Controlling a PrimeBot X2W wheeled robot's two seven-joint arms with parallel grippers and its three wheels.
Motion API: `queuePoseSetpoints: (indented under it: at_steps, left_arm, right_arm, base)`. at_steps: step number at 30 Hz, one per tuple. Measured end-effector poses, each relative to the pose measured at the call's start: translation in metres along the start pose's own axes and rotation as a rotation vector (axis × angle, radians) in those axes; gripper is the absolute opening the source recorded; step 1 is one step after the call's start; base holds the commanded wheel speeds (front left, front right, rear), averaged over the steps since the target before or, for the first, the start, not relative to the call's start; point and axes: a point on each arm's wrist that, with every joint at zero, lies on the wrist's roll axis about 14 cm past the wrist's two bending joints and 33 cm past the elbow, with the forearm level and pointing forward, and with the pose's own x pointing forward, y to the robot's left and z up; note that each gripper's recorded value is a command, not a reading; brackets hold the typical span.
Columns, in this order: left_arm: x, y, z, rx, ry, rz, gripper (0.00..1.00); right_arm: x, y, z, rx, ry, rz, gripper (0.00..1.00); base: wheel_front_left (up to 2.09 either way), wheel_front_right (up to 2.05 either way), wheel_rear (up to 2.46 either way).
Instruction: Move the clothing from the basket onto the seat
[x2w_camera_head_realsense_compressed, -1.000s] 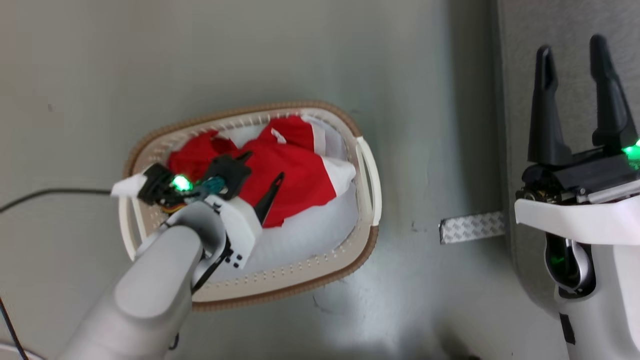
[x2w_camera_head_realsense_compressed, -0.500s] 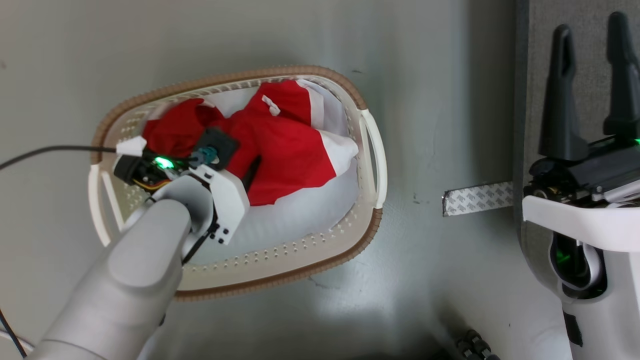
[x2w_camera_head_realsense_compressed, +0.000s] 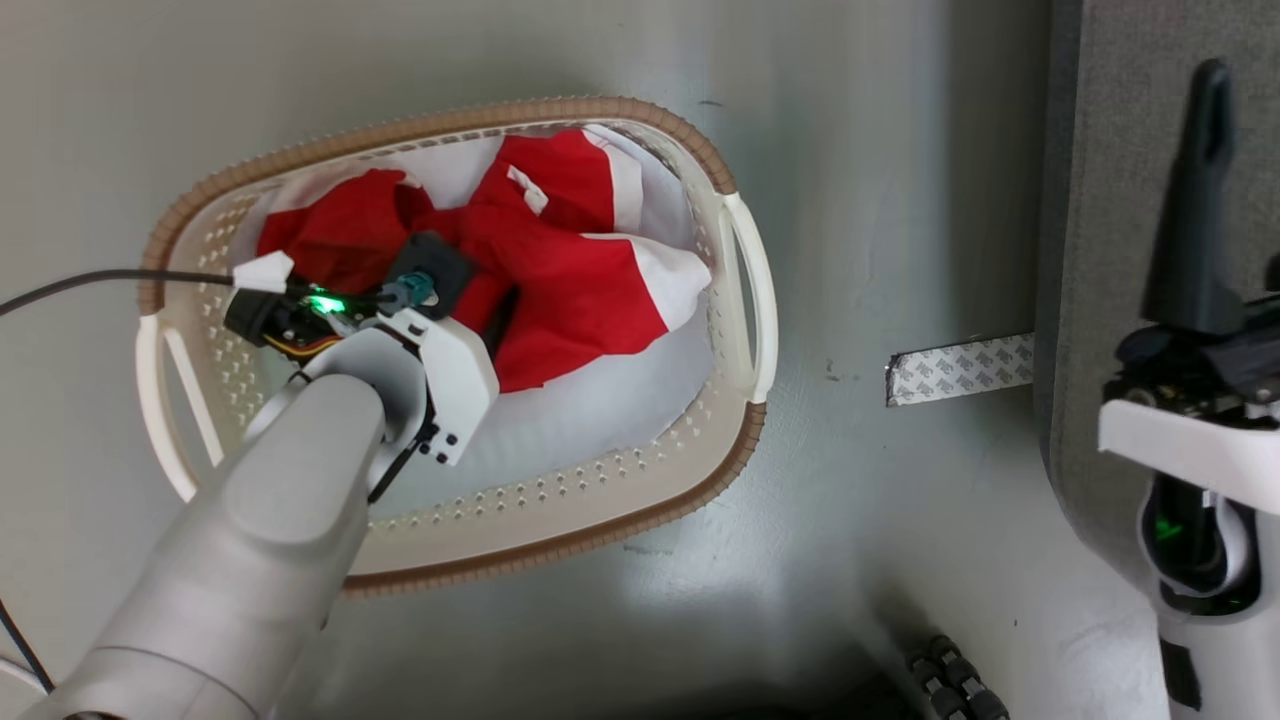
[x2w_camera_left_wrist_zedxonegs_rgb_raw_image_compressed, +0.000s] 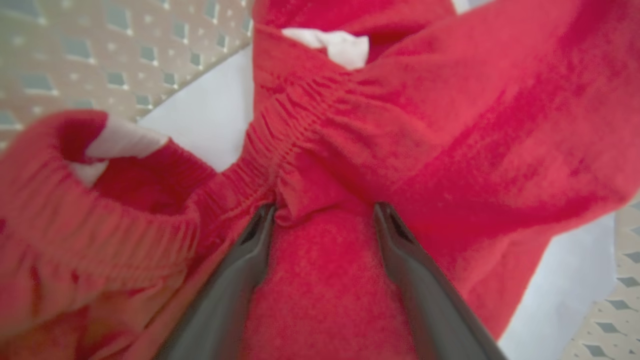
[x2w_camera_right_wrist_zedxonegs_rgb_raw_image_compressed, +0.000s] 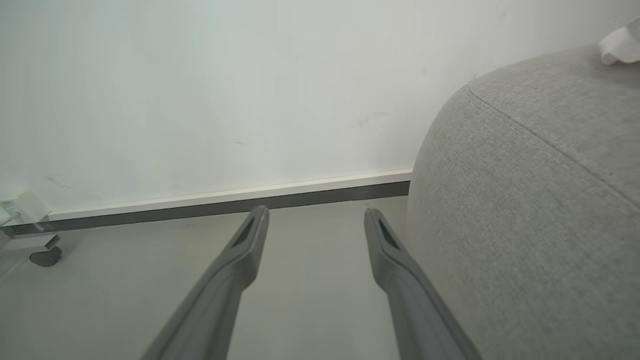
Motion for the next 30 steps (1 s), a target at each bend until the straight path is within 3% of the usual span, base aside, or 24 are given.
queuePoseSetpoints:
  at_steps: [1,2,3,4,16,30]
  left_arm:
    - [0.001,-0.001,-0.002,0.0,0.006,-0.002,1.0]
    - [0.003,-0.002,-0.003,0.001,0.007,-0.005,0.84]
    - [0.005,-0.004,-0.002,0.008,0.003,-0.007,0.36]
    - [0.007,-0.005,-0.001,0.015,0.0,-0.009,0.0]
    - [-0.016,-0.011,0.022,-0.026,-0.086,0.013,0.0]
    - [-0.106,-0.018,0.094,-0.109,-0.319,0.105,0.0]
  right_arm:
    - [0.0,-0.003,0.001,-0.005,-0.001,-0.007,1.0]
    - [-0.001,-0.006,0.002,-0.011,-0.006,-0.014,1.0]
    - [-0.001,-0.008,0.003,-0.015,-0.01,-0.019,1.0]
    - [-0.002,-0.011,0.003,-0.019,-0.009,-0.027,1.0]
    - [-0.006,-0.008,0.012,-0.003,-0.023,-0.038,1.0]
    - [-0.027,0.021,0.068,0.009,-0.078,0.002,1.0]
  base:
    - [0.0,0.0,0.0]
    - [0.0,0.0,0.0]
    - [0.0,0.0,0.0]
    - [0.0,0.0,0.0]
    - [0.0,0.0,0.0]
    - [0.0,0.0,0.0]
